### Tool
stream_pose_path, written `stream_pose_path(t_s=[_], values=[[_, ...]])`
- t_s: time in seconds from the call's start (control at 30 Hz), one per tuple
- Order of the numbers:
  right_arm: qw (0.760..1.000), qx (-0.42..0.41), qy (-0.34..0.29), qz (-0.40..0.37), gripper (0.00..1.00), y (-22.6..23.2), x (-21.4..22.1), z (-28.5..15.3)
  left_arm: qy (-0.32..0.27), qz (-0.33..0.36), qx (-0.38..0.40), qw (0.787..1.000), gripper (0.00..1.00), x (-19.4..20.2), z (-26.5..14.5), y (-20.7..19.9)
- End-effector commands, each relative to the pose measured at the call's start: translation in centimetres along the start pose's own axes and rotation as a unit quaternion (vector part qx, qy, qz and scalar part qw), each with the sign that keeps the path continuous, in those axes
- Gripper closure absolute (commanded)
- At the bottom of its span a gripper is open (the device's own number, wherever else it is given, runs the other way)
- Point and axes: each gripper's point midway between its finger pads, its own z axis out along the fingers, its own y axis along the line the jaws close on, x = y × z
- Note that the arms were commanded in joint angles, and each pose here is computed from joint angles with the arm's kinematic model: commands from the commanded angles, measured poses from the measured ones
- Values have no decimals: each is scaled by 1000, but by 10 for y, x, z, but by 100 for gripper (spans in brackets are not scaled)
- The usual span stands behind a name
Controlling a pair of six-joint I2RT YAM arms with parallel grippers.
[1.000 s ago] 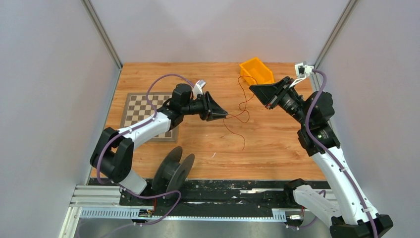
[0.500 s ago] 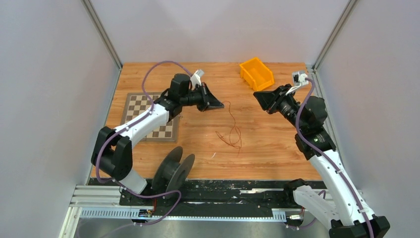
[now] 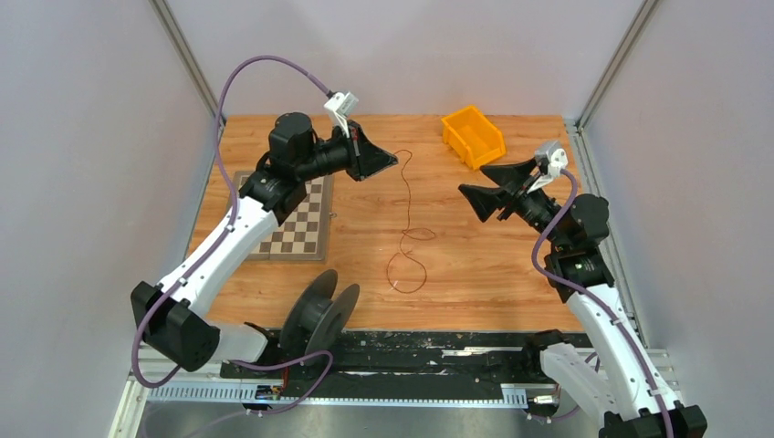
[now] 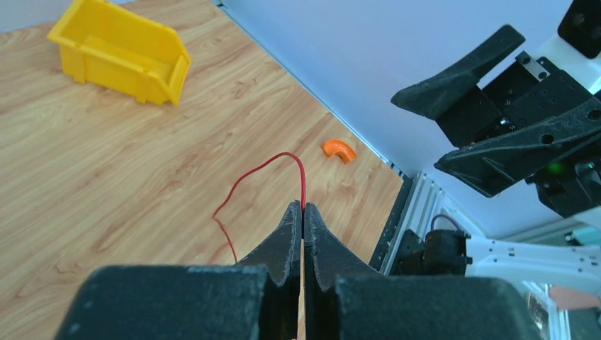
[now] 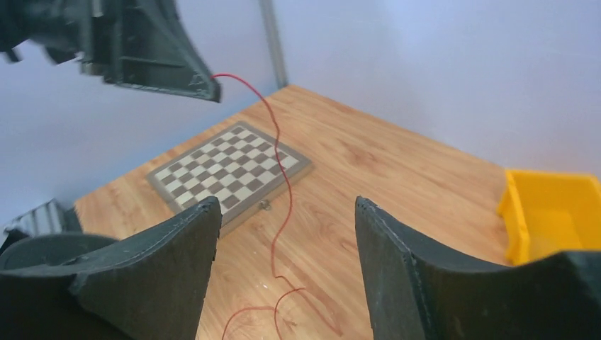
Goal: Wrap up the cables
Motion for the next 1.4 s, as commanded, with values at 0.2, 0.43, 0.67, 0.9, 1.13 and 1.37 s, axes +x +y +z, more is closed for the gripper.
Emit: stream_pose_path(t_s=[0.2,0.43,0.67,0.9,1.13,1.37], values=[[973,-217,-53,-62,32,64,1,28,-19,65,73,995,100,5,-30,-37],[969,-240,-36,-38,33,77,43,59,-27,56,93,994,100,10,-38,-47],[962,-259,-73,-45,37,90,61,71,-37,51,120,991,100,15,-46,-59],[960,-264,-78,-49,42,86,71,86,-44,45,130,989,100,16,-53,-66],[963,-250,-90,-49,59,81,73,90,-44,42,130,990,100,18,-56,-67],[960,-255,-100,-49,97,84,71,83,-51,36,130,990,100,18,-60,-69]])
